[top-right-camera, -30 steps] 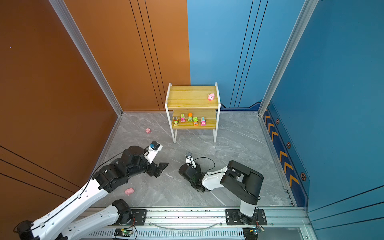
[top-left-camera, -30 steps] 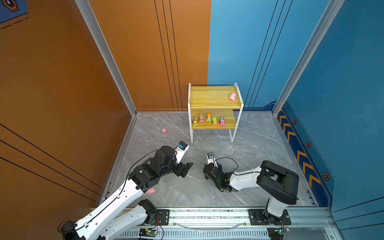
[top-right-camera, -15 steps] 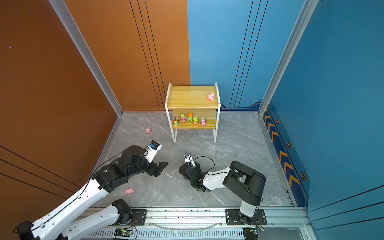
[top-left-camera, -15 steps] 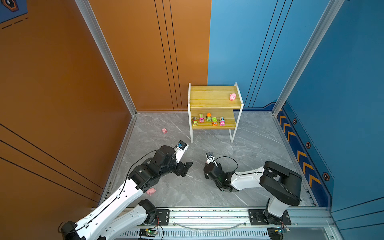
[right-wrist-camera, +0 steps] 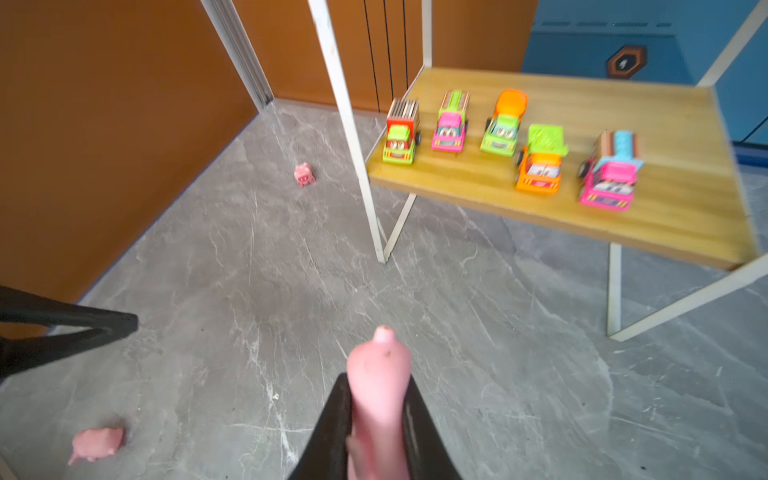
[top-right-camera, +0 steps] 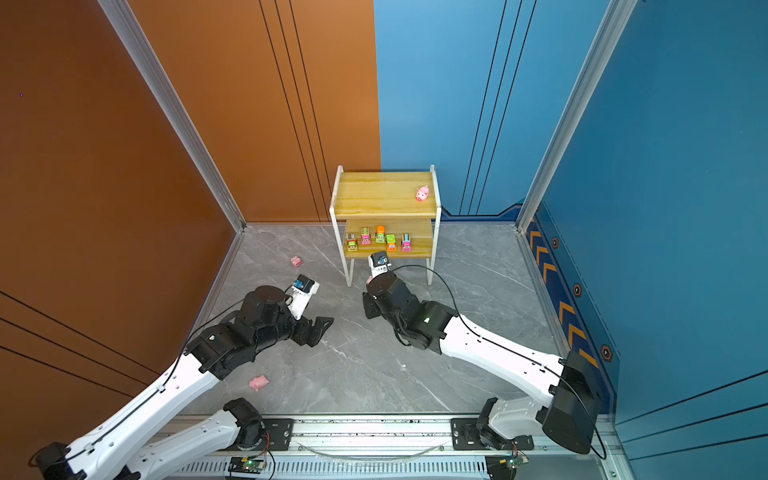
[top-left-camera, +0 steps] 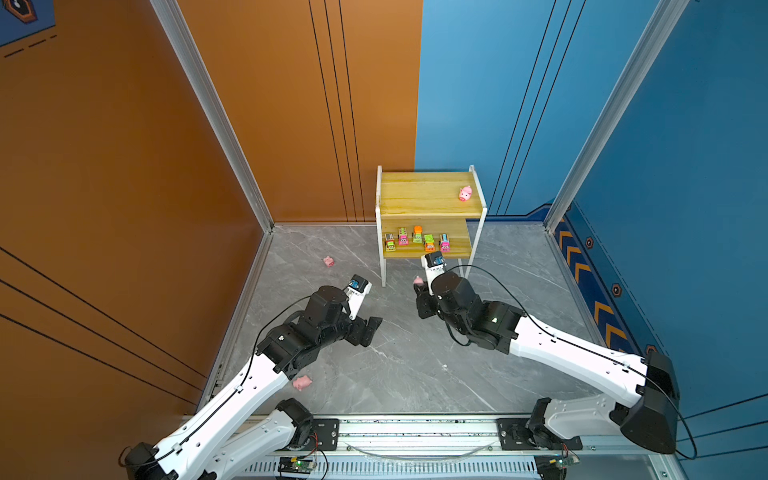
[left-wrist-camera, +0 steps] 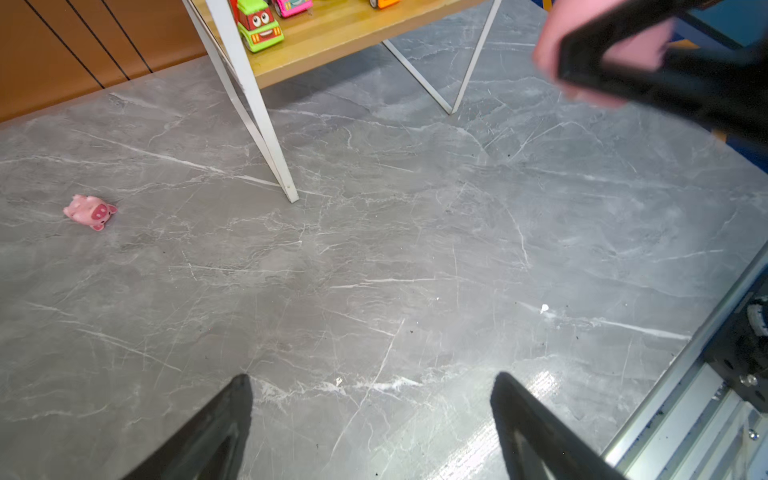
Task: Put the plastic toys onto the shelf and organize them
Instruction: 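Lift the pink pig with right gripper and carry it over the shelf's upper tier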
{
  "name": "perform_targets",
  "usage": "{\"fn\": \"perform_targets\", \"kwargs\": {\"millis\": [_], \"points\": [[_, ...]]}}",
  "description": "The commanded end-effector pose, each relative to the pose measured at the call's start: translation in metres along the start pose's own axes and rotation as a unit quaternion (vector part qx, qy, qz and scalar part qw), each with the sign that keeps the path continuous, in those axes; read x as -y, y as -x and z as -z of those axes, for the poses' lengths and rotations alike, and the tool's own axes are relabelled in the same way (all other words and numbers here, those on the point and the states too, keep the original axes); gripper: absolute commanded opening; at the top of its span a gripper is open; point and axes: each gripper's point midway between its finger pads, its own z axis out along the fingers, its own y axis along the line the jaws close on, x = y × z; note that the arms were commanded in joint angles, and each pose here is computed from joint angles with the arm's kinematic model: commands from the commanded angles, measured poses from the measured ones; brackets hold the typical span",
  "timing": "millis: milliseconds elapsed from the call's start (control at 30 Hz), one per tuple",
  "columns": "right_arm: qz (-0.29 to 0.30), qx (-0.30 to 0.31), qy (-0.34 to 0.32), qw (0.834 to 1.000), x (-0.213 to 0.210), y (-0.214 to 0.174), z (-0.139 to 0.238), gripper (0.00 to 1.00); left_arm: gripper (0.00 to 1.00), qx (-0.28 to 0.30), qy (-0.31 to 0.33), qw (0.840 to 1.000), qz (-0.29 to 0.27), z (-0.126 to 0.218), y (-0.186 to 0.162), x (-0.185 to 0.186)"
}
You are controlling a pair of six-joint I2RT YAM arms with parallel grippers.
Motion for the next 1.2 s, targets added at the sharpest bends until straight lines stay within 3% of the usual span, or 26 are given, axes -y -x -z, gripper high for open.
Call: {"fn": "perform_targets", "kwargs": {"millis": [0,333,567,800,1167], "points": [[0.043,-0.056,-0.027,0.997,0.023,0.009,0.028,0.2,0.9,0.022,-0.011,0.999,0.03,0.007,0.025,0.005],[0.044,0.006,-0.088,0.995,0.064,0.119,0.043,0.2,0.9,0.036,-0.025,0.999,-0.008,-0.005,0.089,0.027],[0.04,0.03,-0.129,0.99,0.092,0.163,0.021,0.2,0.9,0.016,-0.027,0.999,-0.016,-0.033,0.09,0.024],[0.054,0.043,-0.154,0.986,0.102,0.19,-0.011,0.21,0.89,-0.001,-0.052,0.999,0.006,-0.048,0.072,0.024],[0.07,0.035,-0.182,0.98,0.116,0.194,-0.051,0.22,0.88,-0.017,-0.075,0.997,0.018,-0.057,0.064,0.031]]}}
